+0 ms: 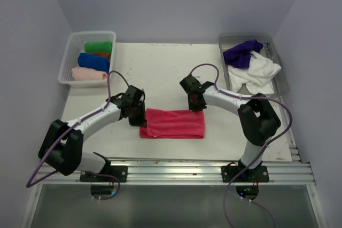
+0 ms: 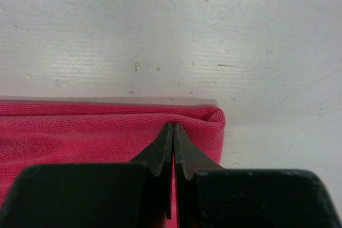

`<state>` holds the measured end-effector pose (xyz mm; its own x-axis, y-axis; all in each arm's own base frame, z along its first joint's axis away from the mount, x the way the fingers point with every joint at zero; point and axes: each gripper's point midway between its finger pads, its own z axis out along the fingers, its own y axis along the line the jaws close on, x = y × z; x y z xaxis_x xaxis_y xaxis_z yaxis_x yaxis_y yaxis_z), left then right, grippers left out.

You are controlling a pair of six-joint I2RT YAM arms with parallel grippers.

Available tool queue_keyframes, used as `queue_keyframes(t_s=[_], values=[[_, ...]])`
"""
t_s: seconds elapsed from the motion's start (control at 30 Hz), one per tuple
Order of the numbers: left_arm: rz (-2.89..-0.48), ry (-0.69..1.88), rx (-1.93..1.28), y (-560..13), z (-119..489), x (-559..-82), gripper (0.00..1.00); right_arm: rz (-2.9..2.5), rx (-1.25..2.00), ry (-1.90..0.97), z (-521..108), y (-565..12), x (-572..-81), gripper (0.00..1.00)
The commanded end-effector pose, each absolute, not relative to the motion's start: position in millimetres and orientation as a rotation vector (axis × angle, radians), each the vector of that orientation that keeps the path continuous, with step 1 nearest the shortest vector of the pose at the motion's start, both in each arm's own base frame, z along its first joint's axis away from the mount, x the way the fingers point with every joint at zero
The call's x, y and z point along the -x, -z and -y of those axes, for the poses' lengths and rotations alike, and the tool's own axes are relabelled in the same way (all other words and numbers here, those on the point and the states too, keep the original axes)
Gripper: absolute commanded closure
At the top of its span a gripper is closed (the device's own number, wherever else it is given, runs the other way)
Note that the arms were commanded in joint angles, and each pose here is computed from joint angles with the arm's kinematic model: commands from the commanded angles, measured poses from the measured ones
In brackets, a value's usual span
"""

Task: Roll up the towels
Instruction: Fold the towel

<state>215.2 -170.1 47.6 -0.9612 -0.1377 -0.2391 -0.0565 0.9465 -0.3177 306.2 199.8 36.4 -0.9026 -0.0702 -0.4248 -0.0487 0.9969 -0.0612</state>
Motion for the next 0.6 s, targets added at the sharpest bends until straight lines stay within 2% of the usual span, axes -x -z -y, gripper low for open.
queue_keyframes(t_s=[0.0,0.1,0.13,0.27,0.47,0.57], values=[[-2.812,0.479,0.131,-56.1,172.7,-220.5,1.00,-2.621,0.051,0.067,-193.5,-60.7,-318.4,1.00],[-2.812,0.481,0.129,-56.0,173.1,-221.0,1.00,-2.627,0.062,0.061,-191.5,-60.9,-318.8,1.00],[-2.811,0.484,0.128,-55.8,173.5,-221.1,1.00,-2.629,0.066,0.054,-192.3,-59.6,-319.3,0.81],[-2.813,0.492,0.128,-54.5,174.9,-221.3,1.00,-2.654,0.123,-0.005,-202.1,-55.8,-317.2,0.52],[-2.812,0.512,0.119,-55.9,177.4,-221.3,1.00,-2.724,0.170,-0.033,-211.7,-37.7,-313.4,0.48],[-2.812,0.519,0.117,-56.0,178.4,-221.4,1.00,-2.737,0.157,-0.020,-210.1,-30.8,-312.6,0.61]])
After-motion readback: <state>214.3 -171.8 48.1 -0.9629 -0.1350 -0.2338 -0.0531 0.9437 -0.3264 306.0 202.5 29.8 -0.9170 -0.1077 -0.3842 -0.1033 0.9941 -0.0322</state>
